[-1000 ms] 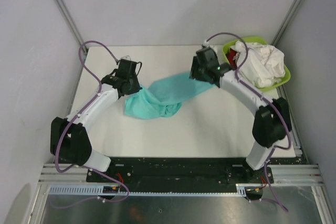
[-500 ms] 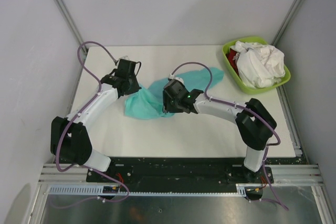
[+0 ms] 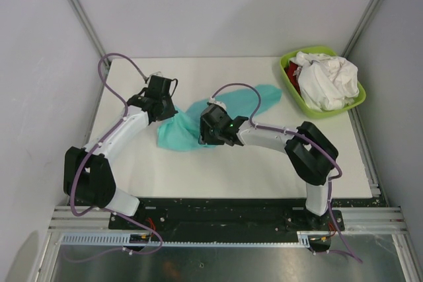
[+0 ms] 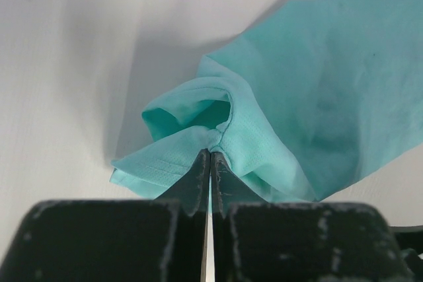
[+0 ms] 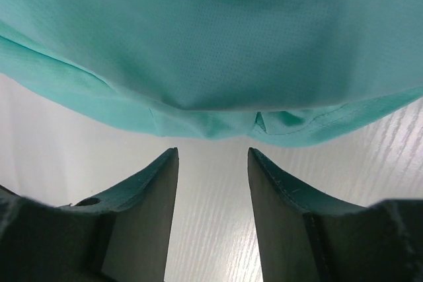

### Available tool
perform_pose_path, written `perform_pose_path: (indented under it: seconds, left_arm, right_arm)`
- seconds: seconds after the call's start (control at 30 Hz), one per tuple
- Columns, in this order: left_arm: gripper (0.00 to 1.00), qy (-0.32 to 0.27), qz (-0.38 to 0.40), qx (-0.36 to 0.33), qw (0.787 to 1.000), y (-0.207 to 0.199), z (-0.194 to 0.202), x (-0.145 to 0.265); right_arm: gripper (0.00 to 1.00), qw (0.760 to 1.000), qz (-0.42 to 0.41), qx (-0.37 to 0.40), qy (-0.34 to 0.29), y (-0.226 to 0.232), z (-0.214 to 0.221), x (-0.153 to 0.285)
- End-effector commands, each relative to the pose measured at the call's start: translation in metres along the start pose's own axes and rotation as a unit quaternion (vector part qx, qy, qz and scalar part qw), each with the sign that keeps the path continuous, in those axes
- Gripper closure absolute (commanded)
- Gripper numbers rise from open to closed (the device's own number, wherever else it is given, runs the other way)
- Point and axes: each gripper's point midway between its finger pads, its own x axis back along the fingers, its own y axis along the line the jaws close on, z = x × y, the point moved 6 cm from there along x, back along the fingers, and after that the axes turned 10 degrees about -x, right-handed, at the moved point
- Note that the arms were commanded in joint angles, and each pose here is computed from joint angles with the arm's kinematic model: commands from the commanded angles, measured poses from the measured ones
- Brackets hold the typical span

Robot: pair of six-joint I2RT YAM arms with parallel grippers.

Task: Fold and stack the t-shirts
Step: Flatten out the tshirt

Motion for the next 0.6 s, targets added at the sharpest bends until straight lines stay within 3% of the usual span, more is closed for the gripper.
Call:
perform_pose_path:
  seconds: [0.0, 0.57]
  left_arm:
    - [1.00, -0.019, 0.005, 0.013, 1.000, 0.002, -0.006, 0.010]
    - [1.00, -0.016, 0.010, 0.011, 1.000, 0.003, 0.000, 0.012]
  right_arm:
    - [0.49, 1.000, 0.001, -0.002, -0.007, 0.011, 0.003, -0.008]
    - [0.51, 0.999, 0.040, 0.020, -0.030, 0.016, -0.002, -0.027]
